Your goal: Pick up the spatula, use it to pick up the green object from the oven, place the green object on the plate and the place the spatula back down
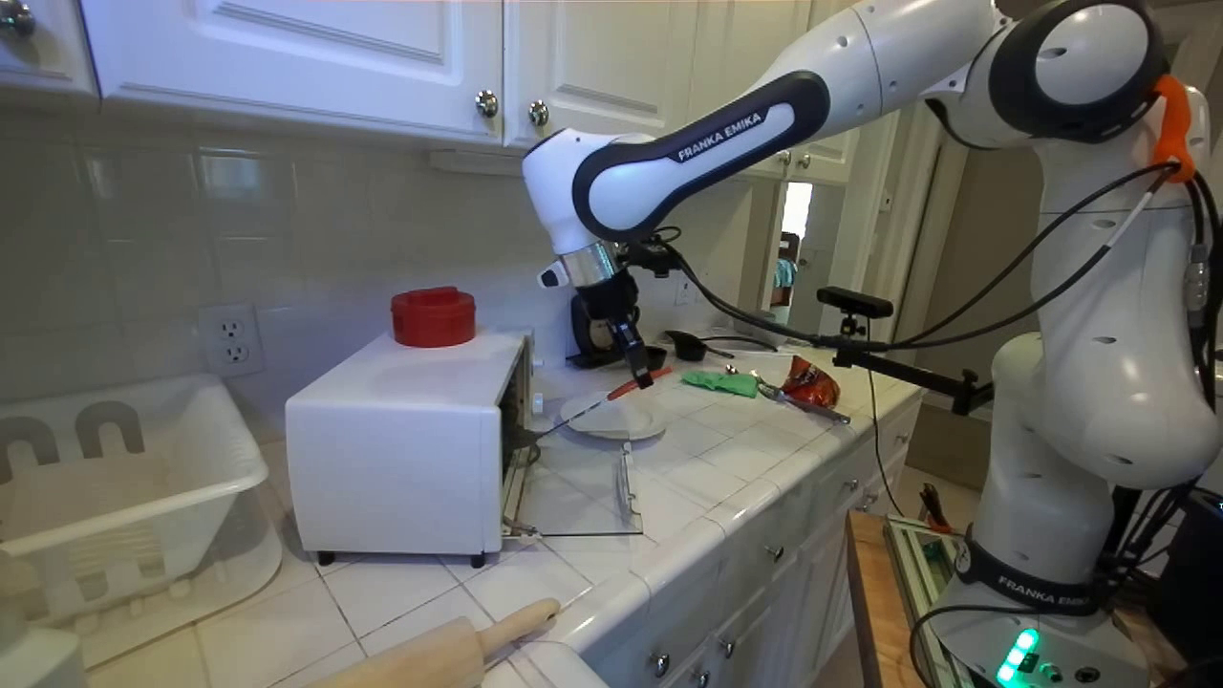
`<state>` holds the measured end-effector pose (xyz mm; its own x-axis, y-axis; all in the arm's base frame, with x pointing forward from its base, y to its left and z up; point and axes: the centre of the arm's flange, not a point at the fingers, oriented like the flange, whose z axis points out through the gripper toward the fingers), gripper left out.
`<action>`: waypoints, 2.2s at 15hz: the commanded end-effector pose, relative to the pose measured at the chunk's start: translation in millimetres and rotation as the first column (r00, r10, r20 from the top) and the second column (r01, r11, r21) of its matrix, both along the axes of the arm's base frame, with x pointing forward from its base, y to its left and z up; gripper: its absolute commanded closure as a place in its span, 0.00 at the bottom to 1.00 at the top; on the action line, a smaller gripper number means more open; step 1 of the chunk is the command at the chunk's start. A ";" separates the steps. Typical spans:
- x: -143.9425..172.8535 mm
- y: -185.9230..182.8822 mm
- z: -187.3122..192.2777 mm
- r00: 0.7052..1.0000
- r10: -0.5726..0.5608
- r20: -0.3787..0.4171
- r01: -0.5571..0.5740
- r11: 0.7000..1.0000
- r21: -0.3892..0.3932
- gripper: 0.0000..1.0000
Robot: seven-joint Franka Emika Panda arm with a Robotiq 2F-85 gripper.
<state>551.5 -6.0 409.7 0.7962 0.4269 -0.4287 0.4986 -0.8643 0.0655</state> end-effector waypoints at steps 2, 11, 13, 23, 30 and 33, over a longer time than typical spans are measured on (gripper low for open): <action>23.7 10.6 -2.3 1.000 -0.004 -0.016 0.005 0.999 0.033 0.95; 36.4 17.8 -3.6 0.999 -0.020 0.030 0.020 1.000 0.022 0.95; 38.9 20.0 -4.6 0.999 -0.031 0.044 0.030 0.999 0.020 0.95; 32.9 25.0 -3.5 0.995 -0.086 0.053 0.084 0.995 0.046 0.95; 23.5 21.3 -1.6 0.996 -0.084 0.007 0.084 0.996 0.021 0.95; 20.3 22.4 0.9 0.997 -0.080 -0.003 0.080 0.997 0.014 0.95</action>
